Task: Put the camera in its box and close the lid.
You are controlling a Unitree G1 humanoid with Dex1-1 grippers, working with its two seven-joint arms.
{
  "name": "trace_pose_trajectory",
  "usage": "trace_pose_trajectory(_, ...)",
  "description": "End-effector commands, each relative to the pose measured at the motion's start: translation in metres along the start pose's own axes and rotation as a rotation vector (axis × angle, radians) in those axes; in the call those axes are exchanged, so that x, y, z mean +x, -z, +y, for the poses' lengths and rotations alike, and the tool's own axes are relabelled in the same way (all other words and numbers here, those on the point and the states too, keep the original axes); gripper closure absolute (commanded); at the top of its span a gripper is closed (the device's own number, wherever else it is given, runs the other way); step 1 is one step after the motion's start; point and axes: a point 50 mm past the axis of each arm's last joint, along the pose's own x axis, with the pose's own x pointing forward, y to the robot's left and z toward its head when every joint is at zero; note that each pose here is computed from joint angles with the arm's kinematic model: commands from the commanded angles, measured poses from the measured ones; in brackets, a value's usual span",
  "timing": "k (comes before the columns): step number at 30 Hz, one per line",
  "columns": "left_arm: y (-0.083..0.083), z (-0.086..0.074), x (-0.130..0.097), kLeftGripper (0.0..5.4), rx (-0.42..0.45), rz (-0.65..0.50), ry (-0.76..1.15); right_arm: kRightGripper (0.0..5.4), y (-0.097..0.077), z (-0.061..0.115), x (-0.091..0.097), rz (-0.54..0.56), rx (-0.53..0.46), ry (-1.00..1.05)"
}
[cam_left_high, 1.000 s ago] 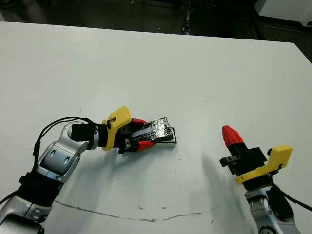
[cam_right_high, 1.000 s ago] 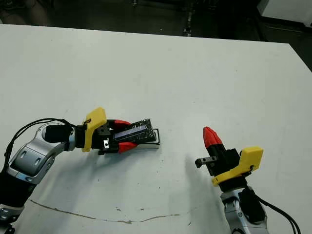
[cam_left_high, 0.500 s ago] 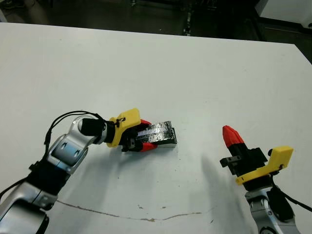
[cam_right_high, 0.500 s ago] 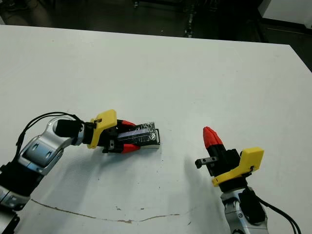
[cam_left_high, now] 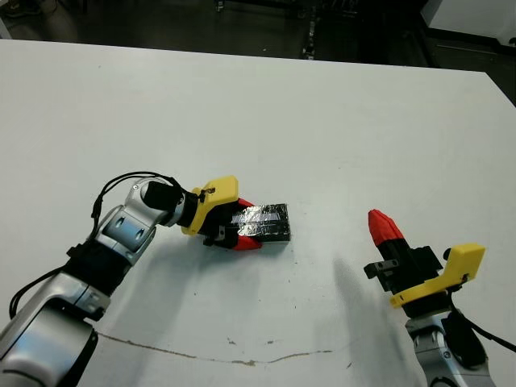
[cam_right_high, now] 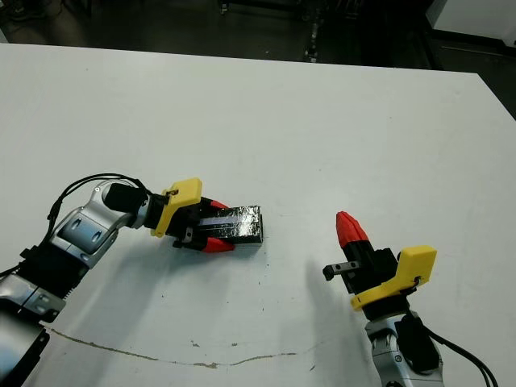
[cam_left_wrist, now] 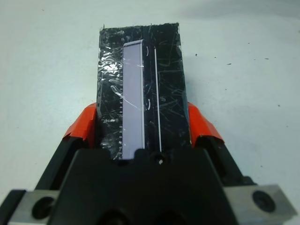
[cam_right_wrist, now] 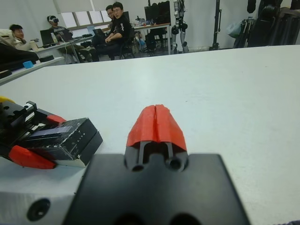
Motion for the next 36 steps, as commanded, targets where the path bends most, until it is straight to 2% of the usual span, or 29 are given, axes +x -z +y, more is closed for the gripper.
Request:
trace_pose_trajectory(1, 0.019, -0.017, 0.022, 2.25, -0.111, 0.047, 0.104, 5.4, 0.002, -0.002, -0.003, 0.006, -0.005, 0.005)
trace_pose_trajectory(8, 0.013, -0.018, 0.034, 2.25, -0.16, 0.029, 0.152, 5.4, 0.002, -0.001, -0.003, 0.011, -0.005, 0.004)
trace_pose_trajectory(13, 0.007, -0.024, 0.043, 2.25, -0.162, 0.066, 0.168, 5.4, 0.002, -0.001, -0.004, 0.008, -0.006, 0.003)
trace_pose_trajectory(19, 0.0, -0.029, 0.049, 2.25, -0.062, 0.08, 0.177, 5.4, 0.003, 0.0, -0.004, 0.011, -0.006, 0.008)
trace_pose_trajectory(26, -0.007, -0.029, 0.052, 2.25, -0.01, 0.157, 0.147, 5.4, 0.004, 0.001, -0.005, 0.014, -0.003, 0.013)
trace_pose_trajectory(31, -0.011, -0.03, 0.051, 1.5, 0.08, 0.215, 0.094, 5.4, 0.003, 0.001, -0.004, 0.01, -0.001, 0.01)
trace_pose_trajectory(36, -0.006, -0.028, 0.046, 0.92, 0.091, 0.219, 0.065, 5.4, 0.003, 0.0, -0.004, 0.006, -0.013, 0.006)
